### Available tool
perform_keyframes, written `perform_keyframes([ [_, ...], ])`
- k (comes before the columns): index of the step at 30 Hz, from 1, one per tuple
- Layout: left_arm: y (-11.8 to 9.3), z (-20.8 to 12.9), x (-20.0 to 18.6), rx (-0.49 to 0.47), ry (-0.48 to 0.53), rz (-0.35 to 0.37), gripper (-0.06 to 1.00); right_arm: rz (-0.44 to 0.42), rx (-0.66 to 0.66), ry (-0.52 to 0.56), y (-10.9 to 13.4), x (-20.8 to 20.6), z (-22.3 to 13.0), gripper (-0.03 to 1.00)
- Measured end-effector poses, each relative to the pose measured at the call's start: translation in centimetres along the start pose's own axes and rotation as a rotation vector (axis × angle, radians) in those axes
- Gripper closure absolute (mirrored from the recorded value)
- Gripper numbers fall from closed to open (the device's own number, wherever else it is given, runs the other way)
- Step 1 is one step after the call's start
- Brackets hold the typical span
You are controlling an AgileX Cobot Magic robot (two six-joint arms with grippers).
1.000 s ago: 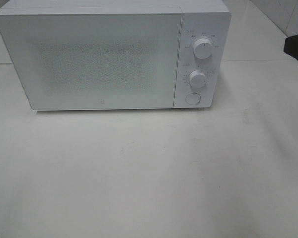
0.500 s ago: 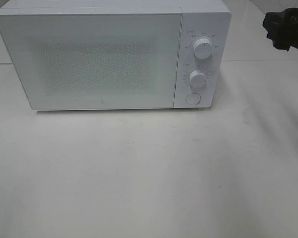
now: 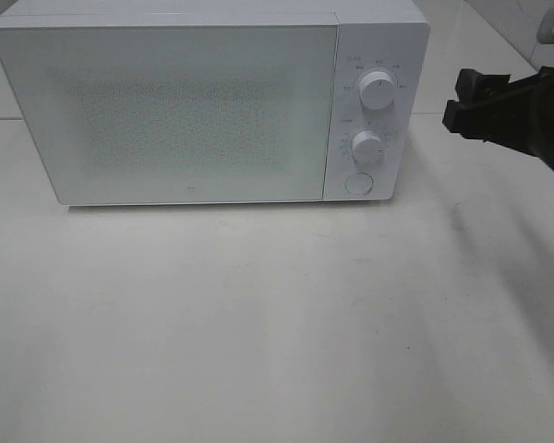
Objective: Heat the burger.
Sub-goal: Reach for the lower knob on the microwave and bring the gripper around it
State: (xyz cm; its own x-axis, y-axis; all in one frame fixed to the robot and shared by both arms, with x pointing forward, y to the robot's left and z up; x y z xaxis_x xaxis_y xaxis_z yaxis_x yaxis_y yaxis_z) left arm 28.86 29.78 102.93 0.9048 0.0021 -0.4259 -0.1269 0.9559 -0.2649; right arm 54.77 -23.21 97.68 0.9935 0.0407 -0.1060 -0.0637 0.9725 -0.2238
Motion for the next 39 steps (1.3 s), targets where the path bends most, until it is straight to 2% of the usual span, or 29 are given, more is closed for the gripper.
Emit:
perform_keyframes([
  [2,0.0,0.0,0.0,0.0,0.0,0.0,-0.03,-0.015,0.01,-0.016,1.4,-0.1,-0.2,0.22],
  [9,0.0,0.0,0.0,0.0,0.0,0.0,-0.03,-0.016,0.001,-0.05,3.6,-0.2,-0.7,0.22],
  [16,0.0,0.0,0.0,0.0,0.0,0.0,-0.03,0.028,-0.004,0.024,6.8,-0.9,-2.7,0.22],
  [26,0.0,0.0,0.0,0.0,0.0,0.0,-0.03,0.045,-0.039,0.061,7.9,-0.8,-4.2,0.22],
  [39,0.0,0.0,0.0,0.0,0.0,0.0,-0.03,0.04,-0.044,0.074,10.2,2.0,-5.1,0.22],
])
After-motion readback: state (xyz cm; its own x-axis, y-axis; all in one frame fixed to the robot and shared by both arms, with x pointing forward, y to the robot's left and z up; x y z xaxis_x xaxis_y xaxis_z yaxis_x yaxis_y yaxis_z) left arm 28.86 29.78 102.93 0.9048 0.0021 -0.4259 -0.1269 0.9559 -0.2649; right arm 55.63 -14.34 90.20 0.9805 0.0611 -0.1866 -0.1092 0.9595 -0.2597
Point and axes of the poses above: a point on each arm's last joint axis where the gripper is mounted, x pointing out along that axis toward the gripper, y along the wrist's bending axis when the last joint is at zero, z = x × y, the point moved 6 cm from there along x, pointing out along that axis toward the gripper, and after that the axes turned 13 degrees about -x, right-handed, at the moved point
